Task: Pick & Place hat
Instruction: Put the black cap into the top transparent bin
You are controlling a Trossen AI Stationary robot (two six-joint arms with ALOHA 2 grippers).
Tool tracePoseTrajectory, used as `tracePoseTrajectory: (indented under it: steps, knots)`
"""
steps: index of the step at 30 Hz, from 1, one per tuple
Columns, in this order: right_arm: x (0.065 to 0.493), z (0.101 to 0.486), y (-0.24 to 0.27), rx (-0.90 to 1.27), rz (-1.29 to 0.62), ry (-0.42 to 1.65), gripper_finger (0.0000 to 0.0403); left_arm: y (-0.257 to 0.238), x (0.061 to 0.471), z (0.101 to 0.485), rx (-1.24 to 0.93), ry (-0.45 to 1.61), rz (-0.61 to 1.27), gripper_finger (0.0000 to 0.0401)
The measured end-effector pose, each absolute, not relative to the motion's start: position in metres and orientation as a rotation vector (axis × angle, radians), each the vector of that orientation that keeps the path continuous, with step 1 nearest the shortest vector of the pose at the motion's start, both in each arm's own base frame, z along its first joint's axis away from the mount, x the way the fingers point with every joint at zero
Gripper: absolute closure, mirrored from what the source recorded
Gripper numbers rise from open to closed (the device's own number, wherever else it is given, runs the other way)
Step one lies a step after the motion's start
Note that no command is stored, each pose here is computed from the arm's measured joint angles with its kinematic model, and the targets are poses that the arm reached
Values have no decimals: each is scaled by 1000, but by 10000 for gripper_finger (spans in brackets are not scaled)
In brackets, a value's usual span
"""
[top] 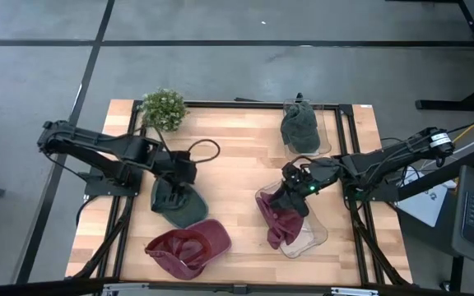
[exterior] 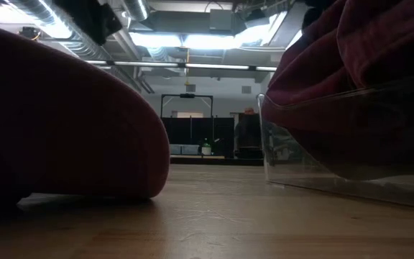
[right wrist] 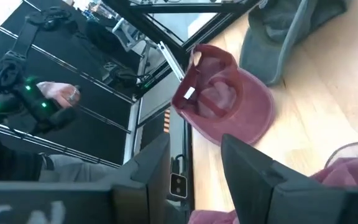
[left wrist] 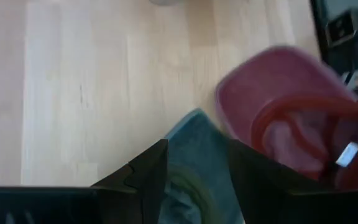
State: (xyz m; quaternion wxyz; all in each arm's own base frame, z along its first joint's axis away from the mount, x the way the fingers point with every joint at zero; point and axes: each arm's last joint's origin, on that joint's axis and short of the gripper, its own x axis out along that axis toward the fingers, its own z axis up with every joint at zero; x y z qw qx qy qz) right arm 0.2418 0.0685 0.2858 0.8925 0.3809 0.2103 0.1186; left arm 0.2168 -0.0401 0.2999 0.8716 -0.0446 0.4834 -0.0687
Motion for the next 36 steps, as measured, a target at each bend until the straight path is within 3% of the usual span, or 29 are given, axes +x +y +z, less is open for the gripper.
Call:
tracePoseTrajectory:
  steps: [19, 28, 32, 36]
  knots:
    - [248, 310, 56, 697, 199, 356, 260, -47, 263, 219, 316, 1329, -281, 240]
    - [248, 310, 56, 691, 202, 358, 260, -46, 274, 191, 444, 1445, -246, 243]
    - [248, 310, 56, 674, 204, 355, 260, -47, 273, 190, 453, 1457, -231, 273]
    - [248, 310, 56, 645, 201, 351, 260, -46, 269, 198, 399, 1444, -197, 335]
